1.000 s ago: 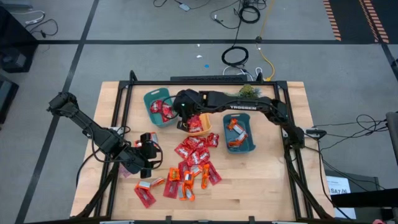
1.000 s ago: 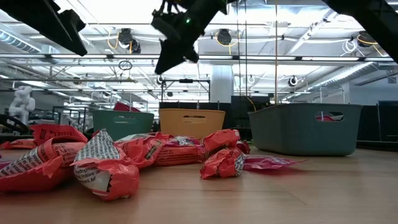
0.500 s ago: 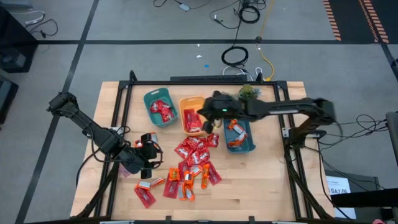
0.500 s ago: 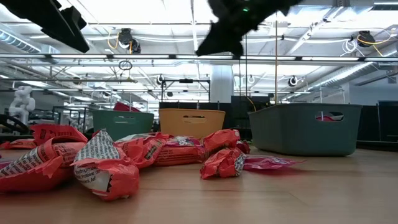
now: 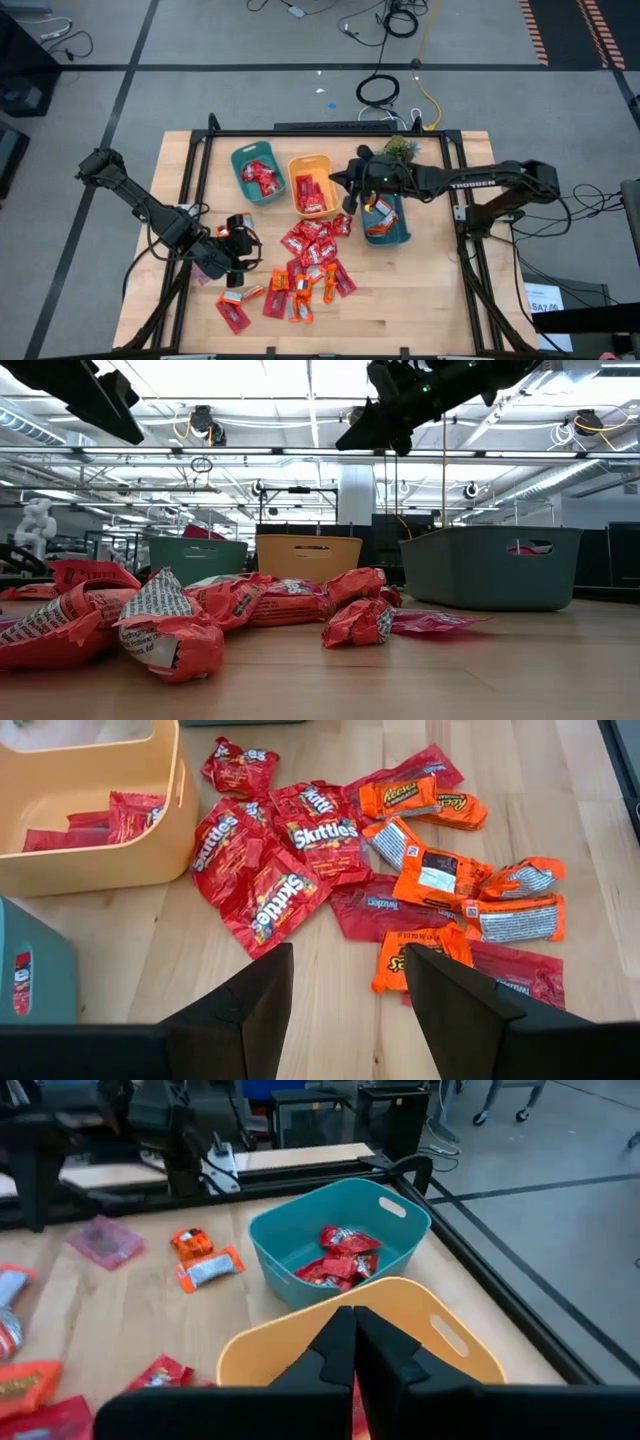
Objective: Sort candy
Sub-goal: Put the red pack of candy into the light blue bin
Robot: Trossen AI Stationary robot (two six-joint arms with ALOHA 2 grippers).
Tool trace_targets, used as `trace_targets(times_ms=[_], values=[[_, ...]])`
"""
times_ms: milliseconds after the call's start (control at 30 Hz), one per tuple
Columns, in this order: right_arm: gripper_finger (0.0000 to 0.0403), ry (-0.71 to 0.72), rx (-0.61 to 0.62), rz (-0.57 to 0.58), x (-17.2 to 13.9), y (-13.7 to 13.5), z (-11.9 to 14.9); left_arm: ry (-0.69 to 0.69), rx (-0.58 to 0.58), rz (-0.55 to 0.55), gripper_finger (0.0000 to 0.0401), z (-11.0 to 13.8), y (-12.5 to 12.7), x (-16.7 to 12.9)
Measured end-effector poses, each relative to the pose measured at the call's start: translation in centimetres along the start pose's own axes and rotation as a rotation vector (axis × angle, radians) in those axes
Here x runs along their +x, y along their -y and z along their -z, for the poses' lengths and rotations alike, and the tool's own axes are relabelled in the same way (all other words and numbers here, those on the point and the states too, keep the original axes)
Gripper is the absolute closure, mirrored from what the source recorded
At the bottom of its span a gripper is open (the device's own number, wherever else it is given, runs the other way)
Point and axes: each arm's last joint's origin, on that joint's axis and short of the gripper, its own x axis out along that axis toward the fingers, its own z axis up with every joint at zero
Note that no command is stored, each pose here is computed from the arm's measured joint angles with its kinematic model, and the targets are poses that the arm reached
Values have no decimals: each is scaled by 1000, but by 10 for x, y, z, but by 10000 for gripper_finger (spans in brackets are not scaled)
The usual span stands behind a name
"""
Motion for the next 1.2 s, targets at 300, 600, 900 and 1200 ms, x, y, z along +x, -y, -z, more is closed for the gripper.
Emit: trace_targets(times_ms=[300,600,900,1200], values=[[389,-7,-24,109,1,15,0,11,-6,7,197,-1,1,0],[315,-3,45,295,7,36,3,11,3,6,197,-1,1,0],[289,-22,15,339,9,42,5,12,1,6,197,-1,1,0],[259,33,97,255,10,40,1,12,0,7,197,-1,1,0]])
